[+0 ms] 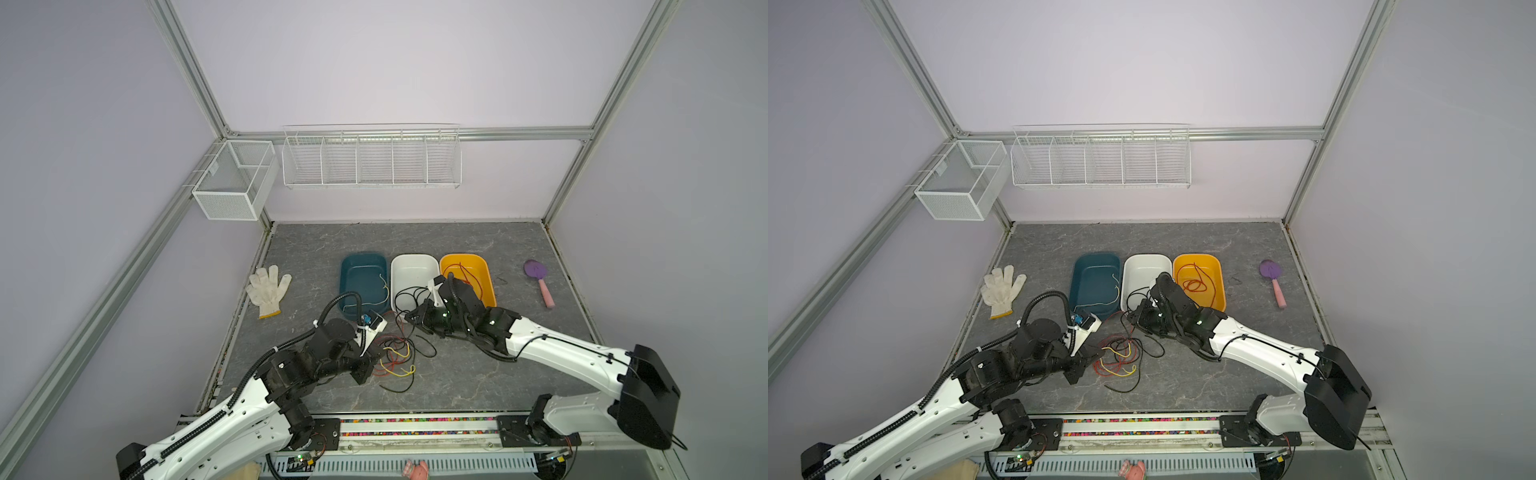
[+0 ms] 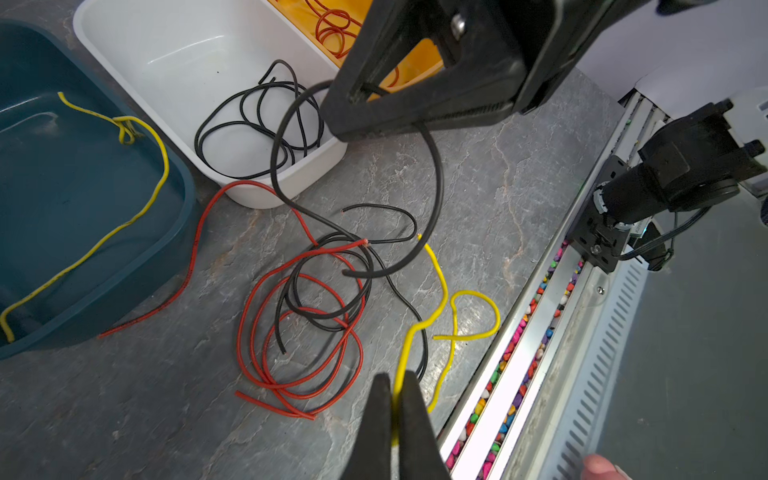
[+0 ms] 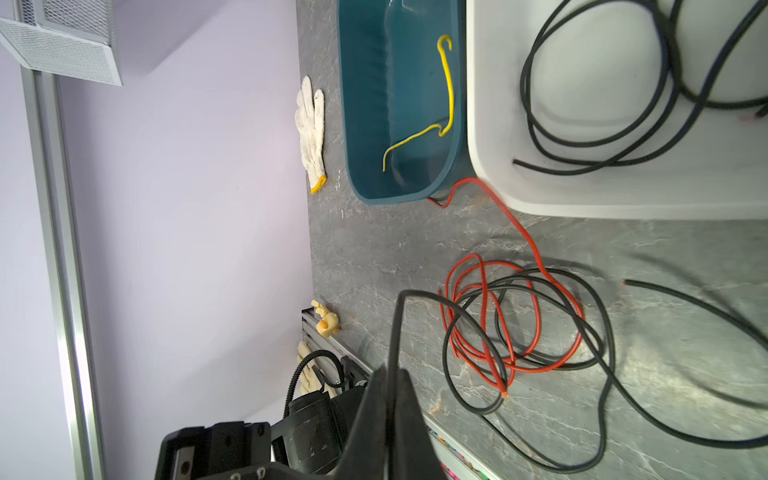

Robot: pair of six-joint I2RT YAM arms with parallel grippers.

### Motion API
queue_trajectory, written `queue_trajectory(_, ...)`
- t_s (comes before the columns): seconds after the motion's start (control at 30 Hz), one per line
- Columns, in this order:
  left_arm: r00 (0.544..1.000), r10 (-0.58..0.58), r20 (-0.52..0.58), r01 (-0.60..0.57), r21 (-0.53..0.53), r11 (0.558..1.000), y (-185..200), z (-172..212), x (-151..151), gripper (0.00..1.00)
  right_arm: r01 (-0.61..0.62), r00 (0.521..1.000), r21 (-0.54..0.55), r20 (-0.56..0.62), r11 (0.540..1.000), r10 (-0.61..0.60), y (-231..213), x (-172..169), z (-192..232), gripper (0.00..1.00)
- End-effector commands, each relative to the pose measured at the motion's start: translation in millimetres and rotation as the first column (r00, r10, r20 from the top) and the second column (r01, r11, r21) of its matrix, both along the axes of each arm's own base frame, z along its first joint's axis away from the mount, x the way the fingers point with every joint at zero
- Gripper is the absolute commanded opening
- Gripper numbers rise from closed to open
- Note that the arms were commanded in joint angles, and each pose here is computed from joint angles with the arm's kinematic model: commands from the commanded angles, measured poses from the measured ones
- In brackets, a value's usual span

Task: Untangle the cables
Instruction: 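Lower the right gripper onto a black wire and close on it, then pull the black wire with the right gripper while the left carries yellow wire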

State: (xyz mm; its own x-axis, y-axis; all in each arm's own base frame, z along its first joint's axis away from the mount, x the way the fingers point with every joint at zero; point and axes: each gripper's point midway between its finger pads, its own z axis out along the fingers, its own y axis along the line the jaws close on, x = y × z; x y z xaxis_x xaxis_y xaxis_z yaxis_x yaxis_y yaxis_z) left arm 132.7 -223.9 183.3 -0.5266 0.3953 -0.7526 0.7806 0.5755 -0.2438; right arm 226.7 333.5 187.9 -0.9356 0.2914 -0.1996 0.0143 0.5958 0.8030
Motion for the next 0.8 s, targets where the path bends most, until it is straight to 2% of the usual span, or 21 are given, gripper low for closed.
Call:
queue_trajectory(0.0, 1.000, -0.010, 0.015, 0.011, -0.031, 0.999, -1, 7, -2, 0.00, 0.066, 0.997, -0.044, 0.044, 0.997, -0.064, -26, 7, 9, 0.06)
queue_trajectory(0.27, 0.999, -0.035, 0.033, 0.036, -0.059, 0.998, -1, 17, -6, 0.00, 0.128, 0.980, -0.124, 0.170, 0.984, -0.106, -81, 4, 32, 0.07)
queue_trajectory(0.43, 0.994, -0.011, 0.111, 0.027, -0.145, 0.989, 7, 44, -8, 0.00, 0.128, 0.975, -0.164, 0.202, 0.978, -0.093, -107, -13, 25, 0.06)
queue_trajectory(0.57, 0.980, 0.093, 0.174, -0.062, -0.176, 0.983, 25, 62, 0, 0.00, 0.118, 0.972, -0.207, 0.226, 0.971, -0.070, -125, -27, 17, 0.07)
queue_trajectory(0.77, 0.932, 0.282, 0.228, -0.268, -0.092, 0.959, 51, 73, 31, 0.00, 0.100, 0.962, -0.258, 0.273, 0.961, -0.027, -148, -44, 5, 0.07)
